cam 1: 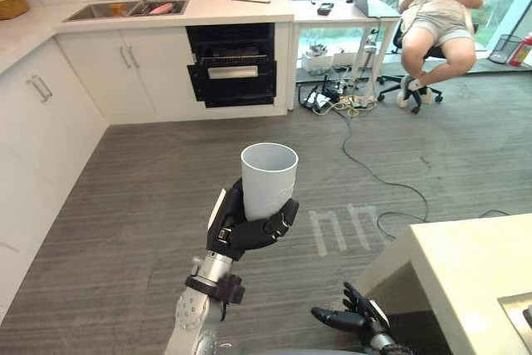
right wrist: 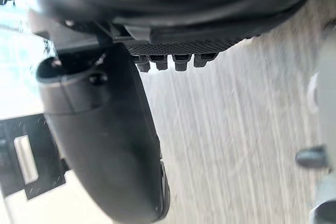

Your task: Walk over to the sink, pick up the cup, carry it to the dishwasher, place the cup inside the dishwasher, then close the dishwasher door

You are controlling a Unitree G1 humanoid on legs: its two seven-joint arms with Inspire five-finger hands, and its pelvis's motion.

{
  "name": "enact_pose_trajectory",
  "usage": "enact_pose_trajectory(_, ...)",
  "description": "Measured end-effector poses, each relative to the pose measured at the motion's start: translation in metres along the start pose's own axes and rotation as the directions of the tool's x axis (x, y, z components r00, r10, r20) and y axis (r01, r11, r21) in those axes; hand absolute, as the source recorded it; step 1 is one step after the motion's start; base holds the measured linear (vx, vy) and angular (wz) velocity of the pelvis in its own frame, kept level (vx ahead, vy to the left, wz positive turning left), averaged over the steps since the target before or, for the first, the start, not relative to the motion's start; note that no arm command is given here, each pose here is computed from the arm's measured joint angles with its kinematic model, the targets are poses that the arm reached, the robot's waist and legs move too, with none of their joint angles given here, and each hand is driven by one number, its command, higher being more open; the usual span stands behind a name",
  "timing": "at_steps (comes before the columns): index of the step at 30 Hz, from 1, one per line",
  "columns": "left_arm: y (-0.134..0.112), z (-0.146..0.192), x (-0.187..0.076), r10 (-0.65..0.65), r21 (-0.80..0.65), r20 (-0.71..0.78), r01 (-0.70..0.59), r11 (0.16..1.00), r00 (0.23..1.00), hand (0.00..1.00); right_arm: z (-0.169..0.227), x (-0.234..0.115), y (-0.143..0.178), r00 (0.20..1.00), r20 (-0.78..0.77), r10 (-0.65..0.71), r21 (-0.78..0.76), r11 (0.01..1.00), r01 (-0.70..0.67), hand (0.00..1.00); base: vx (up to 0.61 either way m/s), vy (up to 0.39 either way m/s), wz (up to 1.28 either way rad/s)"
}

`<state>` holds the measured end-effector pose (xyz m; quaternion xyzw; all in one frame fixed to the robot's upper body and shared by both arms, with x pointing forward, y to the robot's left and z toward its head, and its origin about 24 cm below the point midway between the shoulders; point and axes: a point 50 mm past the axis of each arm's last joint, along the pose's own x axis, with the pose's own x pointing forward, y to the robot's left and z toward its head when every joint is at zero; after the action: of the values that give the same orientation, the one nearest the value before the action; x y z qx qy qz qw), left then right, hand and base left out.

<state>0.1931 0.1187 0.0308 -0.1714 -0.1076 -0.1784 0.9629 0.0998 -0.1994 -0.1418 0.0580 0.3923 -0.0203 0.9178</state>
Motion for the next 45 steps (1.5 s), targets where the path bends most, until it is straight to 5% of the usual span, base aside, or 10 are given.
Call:
enact_pose_trajectory(15, 0.009, -0.024, -0.015, 0.077, 0.01, -0.133, -0.077, 0.997, 0.988, 0.0, 0.001, 0.001, 0.024, 0.995, 0.006, 0.098, -0.048, 0.994, -0.098, 1.0, -0.05, -0.034, 0.28)
enact_pose_trajectory(32, 0.018, -0.022, -0.026, 0.121, 0.019, -0.134, -0.119, 0.993, 0.984, 0.0, 0.025, 0.013, 0.027, 0.992, 0.07, 0.109, -0.104, 0.989, -0.101, 1.0, 0.03, -0.051, 0.19)
enact_pose_trajectory(45, 0.026, -0.02, -0.026, 0.24, 0.035, -0.111, -0.237, 0.971, 0.964, 0.0, 0.0, 0.001, 0.021, 0.998, -0.009, 0.065, -0.128, 0.99, -0.066, 1.0, 0.0, 0.0, -0.03)
